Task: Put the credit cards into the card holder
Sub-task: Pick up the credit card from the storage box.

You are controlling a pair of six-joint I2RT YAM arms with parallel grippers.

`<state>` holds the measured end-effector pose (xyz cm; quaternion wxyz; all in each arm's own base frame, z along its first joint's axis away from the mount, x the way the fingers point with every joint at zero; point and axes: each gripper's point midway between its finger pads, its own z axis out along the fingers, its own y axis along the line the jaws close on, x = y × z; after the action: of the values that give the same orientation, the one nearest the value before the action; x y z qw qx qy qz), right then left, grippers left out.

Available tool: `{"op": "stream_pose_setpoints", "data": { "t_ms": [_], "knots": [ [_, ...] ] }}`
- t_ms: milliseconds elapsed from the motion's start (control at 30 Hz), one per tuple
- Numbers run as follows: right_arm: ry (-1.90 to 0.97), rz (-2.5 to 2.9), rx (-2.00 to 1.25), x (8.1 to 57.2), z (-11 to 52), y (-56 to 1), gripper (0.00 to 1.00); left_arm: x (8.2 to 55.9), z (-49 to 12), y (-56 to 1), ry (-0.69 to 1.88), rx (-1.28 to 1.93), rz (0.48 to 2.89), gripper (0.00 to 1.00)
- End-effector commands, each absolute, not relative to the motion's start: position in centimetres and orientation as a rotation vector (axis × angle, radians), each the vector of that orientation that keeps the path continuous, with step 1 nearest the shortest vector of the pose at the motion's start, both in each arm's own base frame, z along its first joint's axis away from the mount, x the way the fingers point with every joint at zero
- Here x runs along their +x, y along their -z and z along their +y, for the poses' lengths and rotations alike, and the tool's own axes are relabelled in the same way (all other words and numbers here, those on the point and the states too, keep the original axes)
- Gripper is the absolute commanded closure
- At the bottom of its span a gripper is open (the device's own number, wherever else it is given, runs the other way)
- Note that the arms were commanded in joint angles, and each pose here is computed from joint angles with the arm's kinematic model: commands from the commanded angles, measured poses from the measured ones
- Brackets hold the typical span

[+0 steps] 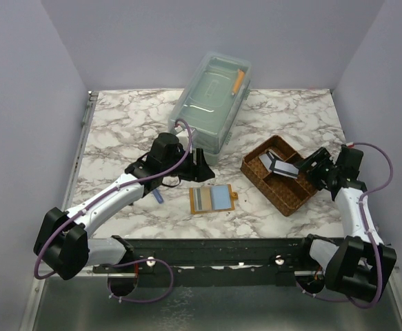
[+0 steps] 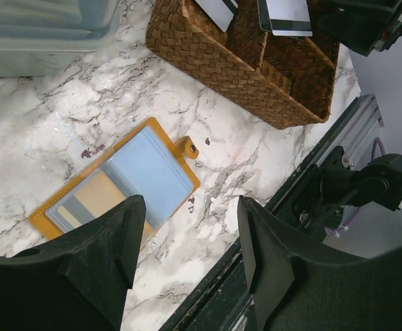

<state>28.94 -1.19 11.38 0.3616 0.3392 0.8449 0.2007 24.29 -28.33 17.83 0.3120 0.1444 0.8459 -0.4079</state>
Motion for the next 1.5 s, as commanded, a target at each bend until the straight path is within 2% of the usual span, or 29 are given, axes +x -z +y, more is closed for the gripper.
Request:
{"op": "stream_pose_setpoints", "data": {
  "t_ms": [0, 200, 567, 800, 1000, 1300, 1467],
  "knots": [
    [-0.743, 2.117, 0.816, 30.0, 0.2, -11.5, 0.31, 24.1, -28.8, -19.0, 1.102, 0.442, 2.168, 0.38],
    [-0.928, 2.126, 0.771, 30.5, 1.8, -10.6, 0.41, 24.1, -29.1, -19.1, 1.12, 0.449, 2.17, 0.38],
    [-1.09, 2.094, 0.739, 30.6, 3.0, -9.7, 0.58, 24.4, -30.1, -19.1, 1.168, 0.444, 2.198, 0.38],
    [-1.152, 2.062, 0.738, 30.6, 2.9, -9.7, 0.8, 24.7, -31.2, -19.4, 1.22, 0.44, 2.217, 0.38],
    [-1.134, 2.006, 0.589, 31.0, 2.9, -13.5, 0.98, 25.5, -32.3, -21.2, 1.269, 0.44, 2.192, 0.37],
    [-1.401, 1.879, 0.253, 29.8, 5.6, -19.5, 1.0, 28.8, -37.3, -25.5, 1.518, 0.384, 2.123, 0.38],
    [-1.533, 1.778, 0.09, 28.1, 7.6, -22.7, 1.0, 30.6, -40.0, -26.8, 1.636, 0.438, 2.049, 0.41]
  ]
}}
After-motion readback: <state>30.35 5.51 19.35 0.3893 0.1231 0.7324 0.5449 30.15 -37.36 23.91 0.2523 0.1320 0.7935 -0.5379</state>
